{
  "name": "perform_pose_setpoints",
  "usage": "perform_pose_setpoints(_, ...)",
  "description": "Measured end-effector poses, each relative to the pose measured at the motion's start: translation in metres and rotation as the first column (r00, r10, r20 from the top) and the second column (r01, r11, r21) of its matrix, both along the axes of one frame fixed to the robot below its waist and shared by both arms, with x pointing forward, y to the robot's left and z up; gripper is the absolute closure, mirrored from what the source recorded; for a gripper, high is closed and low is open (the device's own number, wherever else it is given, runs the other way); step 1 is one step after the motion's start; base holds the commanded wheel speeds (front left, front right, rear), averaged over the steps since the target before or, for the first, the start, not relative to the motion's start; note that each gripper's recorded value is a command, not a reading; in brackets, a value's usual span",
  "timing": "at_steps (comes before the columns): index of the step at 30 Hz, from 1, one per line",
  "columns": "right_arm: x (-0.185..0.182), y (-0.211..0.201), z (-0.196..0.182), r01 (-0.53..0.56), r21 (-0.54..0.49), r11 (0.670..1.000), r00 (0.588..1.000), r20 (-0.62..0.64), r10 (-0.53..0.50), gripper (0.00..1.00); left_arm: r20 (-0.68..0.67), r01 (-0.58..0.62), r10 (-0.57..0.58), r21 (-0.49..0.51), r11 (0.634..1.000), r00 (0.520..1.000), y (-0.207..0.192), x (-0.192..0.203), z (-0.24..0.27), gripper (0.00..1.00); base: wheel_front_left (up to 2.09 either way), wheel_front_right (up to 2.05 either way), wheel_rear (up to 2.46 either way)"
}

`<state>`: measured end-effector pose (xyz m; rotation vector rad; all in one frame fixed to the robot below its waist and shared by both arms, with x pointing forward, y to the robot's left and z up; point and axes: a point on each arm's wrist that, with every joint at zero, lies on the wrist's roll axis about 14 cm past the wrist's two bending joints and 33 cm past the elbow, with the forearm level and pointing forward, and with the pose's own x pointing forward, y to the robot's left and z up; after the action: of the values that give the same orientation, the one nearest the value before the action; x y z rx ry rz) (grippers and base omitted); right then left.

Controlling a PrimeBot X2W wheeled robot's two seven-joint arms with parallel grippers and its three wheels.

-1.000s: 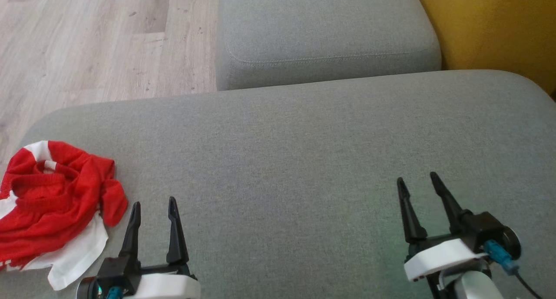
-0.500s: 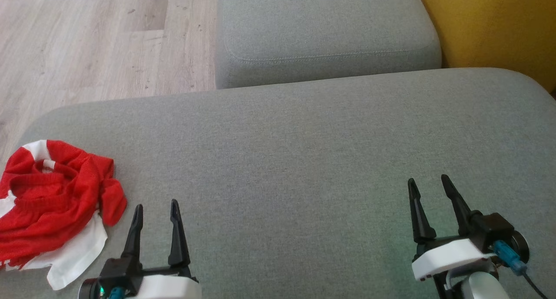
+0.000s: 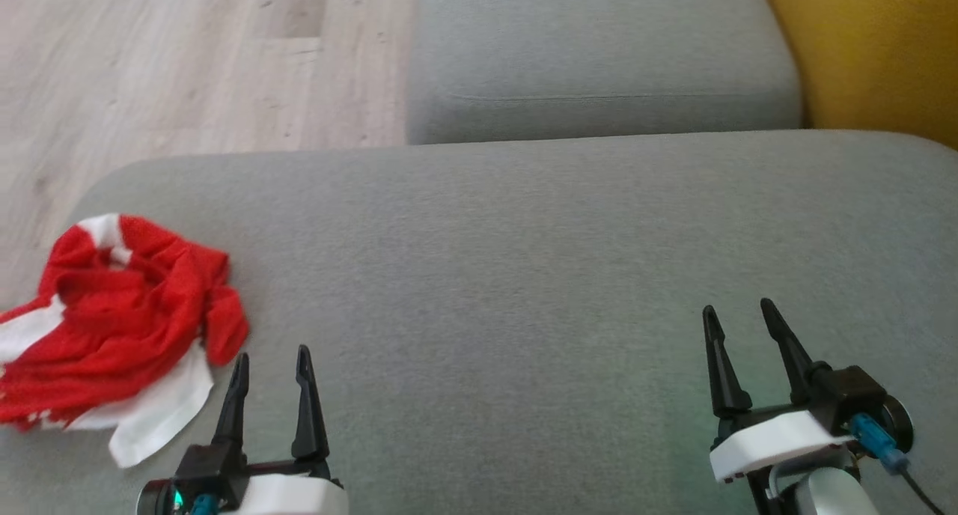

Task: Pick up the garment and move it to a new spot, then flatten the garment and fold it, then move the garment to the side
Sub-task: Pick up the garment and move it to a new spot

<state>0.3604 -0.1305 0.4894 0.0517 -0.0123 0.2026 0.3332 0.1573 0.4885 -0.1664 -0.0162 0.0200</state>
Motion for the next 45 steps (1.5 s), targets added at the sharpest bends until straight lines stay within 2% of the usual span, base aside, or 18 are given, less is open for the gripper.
perform_pose_setpoints(8, 0.012, 0.038, 0.002, -0.114, -0.008, 0.993, 0.994, 0.003, 0.114, 0.0, 0.005, -0.13, 0.13, -0.002, 0.991, 0.991, 0.039, -0.02, 0.0, 0.0, 0.0, 0.0, 0.0)
perform_pose_setpoints(14, 0.019, 0.073, 0.003, -0.213, -0.007, 0.977, 0.977, 0.004, 0.213, 0.0, 0.016, -0.256, 0.256, 0.009, 0.967, 0.967, 0.077, -0.043, 0.002, 0.0, 0.0, 0.0, 0.0)
perform_pose_setpoints(21, 0.017, 0.113, 0.004, -0.325, -0.013, 0.946, 0.946, 0.002, 0.325, 0.0, 0.028, -0.399, 0.398, 0.015, 0.917, 0.917, 0.118, -0.079, 0.003, 0.0, 0.0, 0.0, 0.0)
perform_pose_setpoints(30, 0.016, 0.144, 0.003, -0.412, -0.031, 0.911, 0.911, 0.002, 0.412, 0.0, 0.079, -0.526, 0.523, 0.033, 0.85, 0.849, 0.157, -0.11, 0.019, 0.0, 0.0, 0.0, 0.0)
perform_pose_setpoints(38, 0.02, 0.153, -0.011, -0.44, -0.056, 0.896, 0.898, -0.03, 0.439, 0.0, 0.171, -0.528, 0.508, 0.097, 0.844, 0.844, 0.175, -0.095, 0.053, 0.0, 0.0, 0.0, 0.0)
perform_pose_setpoints(42, 0.029, 0.152, -0.023, -0.44, -0.072, 0.895, 0.898, -0.054, 0.437, 0.0, 0.26, -0.521, 0.477, 0.132, 0.843, 0.839, 0.189, -0.065, 0.09, 0.0, 0.0, 0.0, 0.0)
perform_pose_setpoints(45, 0.043, 0.152, -0.03, -0.434, -0.091, 0.897, 0.901, -0.058, 0.43, 0.0, 0.254, -0.491, 0.443, 0.171, 0.854, 0.86, 0.196, -0.029, 0.098, 0.0, 0.0, 0.0, 0.0)
